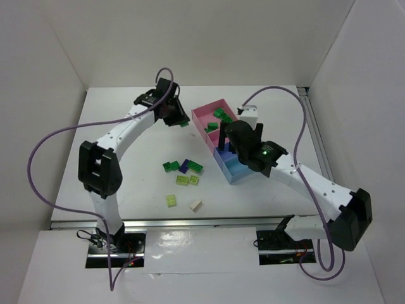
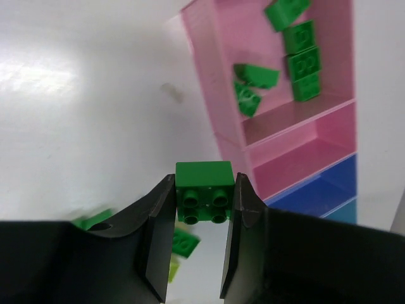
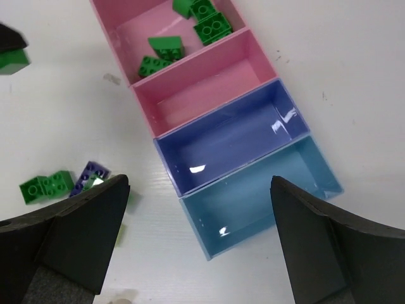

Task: Sort the legos into containers by color

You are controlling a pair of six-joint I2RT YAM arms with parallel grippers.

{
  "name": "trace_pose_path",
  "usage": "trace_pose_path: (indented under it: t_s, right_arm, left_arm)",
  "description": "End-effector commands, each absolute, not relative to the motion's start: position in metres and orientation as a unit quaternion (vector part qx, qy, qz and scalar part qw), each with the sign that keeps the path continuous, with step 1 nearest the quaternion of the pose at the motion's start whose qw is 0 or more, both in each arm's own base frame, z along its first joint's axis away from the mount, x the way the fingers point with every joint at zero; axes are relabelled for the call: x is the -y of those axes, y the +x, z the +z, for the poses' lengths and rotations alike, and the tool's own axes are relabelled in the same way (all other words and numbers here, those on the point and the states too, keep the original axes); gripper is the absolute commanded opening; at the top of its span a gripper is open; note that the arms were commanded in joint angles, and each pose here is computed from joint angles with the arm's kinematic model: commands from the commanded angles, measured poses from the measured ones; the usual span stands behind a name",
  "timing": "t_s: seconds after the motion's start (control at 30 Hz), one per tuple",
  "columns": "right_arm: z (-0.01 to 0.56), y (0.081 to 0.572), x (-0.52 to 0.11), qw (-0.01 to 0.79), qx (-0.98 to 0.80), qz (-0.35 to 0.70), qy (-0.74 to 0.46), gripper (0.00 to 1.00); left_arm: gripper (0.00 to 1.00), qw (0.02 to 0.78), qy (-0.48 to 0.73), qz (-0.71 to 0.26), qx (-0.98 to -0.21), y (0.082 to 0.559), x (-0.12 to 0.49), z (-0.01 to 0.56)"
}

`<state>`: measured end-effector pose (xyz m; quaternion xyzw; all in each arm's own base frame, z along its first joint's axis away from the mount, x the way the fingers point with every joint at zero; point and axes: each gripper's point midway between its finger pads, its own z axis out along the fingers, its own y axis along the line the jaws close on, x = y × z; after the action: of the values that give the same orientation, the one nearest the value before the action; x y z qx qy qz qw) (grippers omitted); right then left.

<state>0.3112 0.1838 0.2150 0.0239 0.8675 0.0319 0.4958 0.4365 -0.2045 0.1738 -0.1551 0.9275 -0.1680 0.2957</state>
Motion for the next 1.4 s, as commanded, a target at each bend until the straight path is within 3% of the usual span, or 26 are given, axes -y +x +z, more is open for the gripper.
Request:
trace_pose_path:
  t_s: [0.0, 0.27, 0.33, 0.43, 0.53, 0.7, 0.77, 0.87, 0.9, 1.2, 1.37]
  right_arm:
    - [0.221, 0.305, -0.167, 0.504, -0.858, 0.048, 0.085, 1.00]
    - [0.202, 0.285, -0.148, 0.475, -0.871, 0.044, 0.117, 1.00]
    - [0.201, 0.281, -0.151, 0.467, -0.876, 0.055, 0.107, 1.00]
    - [0.198, 0.279, -0.169, 0.452, -0.887, 0.082, 0.054, 1.00]
    - [0.191, 0.271, -0.204, 0.424, -0.894, 0.140, -0.037, 1.00]
    - [0.147, 0.238, -0.258, 0.346, -0.908, 0.168, -0.164, 1.00]
    - [0.138, 0.215, -0.282, 0.318, -0.906, 0.186, -0.211, 1.00]
    - [0.119, 0.187, -0.313, 0.279, -0.897, 0.215, -0.268, 1.00]
    - [0.113, 0.179, -0.318, 0.270, -0.897, 0.212, -0.279, 1.00]
    - [0.058, 0.140, -0.344, 0.198, -0.881, 0.178, -0.390, 1.00]
    - [0.039, 0.144, -0.342, 0.195, -0.889, 0.145, -0.388, 1.00]
  left_arm:
    - [0.30, 0.299, -0.117, -0.188, -0.928, 0.458, 0.236, 0.179]
    - [0.36, 0.351, -0.063, -0.240, -0.903, 0.526, 0.308, 0.180]
    - [0.45, 0.358, -0.049, -0.248, -0.899, 0.539, 0.323, 0.172]
    - [0.75, 0.353, -0.034, -0.269, -0.895, 0.544, 0.335, 0.169]
    - [0.85, 0.355, -0.023, -0.282, -0.891, 0.537, 0.336, 0.184]
    - [0.85, 0.369, 0.005, -0.280, -0.886, 0.509, 0.321, 0.220]
    - [0.85, 0.394, 0.001, -0.279, -0.876, 0.500, 0.301, 0.255]
    - [0.84, 0.383, -0.011, -0.255, -0.888, 0.480, 0.273, 0.250]
    - [0.84, 0.399, -0.018, -0.258, -0.880, 0.472, 0.258, 0.272]
    - [0.83, 0.386, -0.056, -0.208, -0.897, 0.422, 0.188, 0.255]
    - [0.83, 0.372, -0.069, -0.192, -0.906, 0.412, 0.172, 0.239]
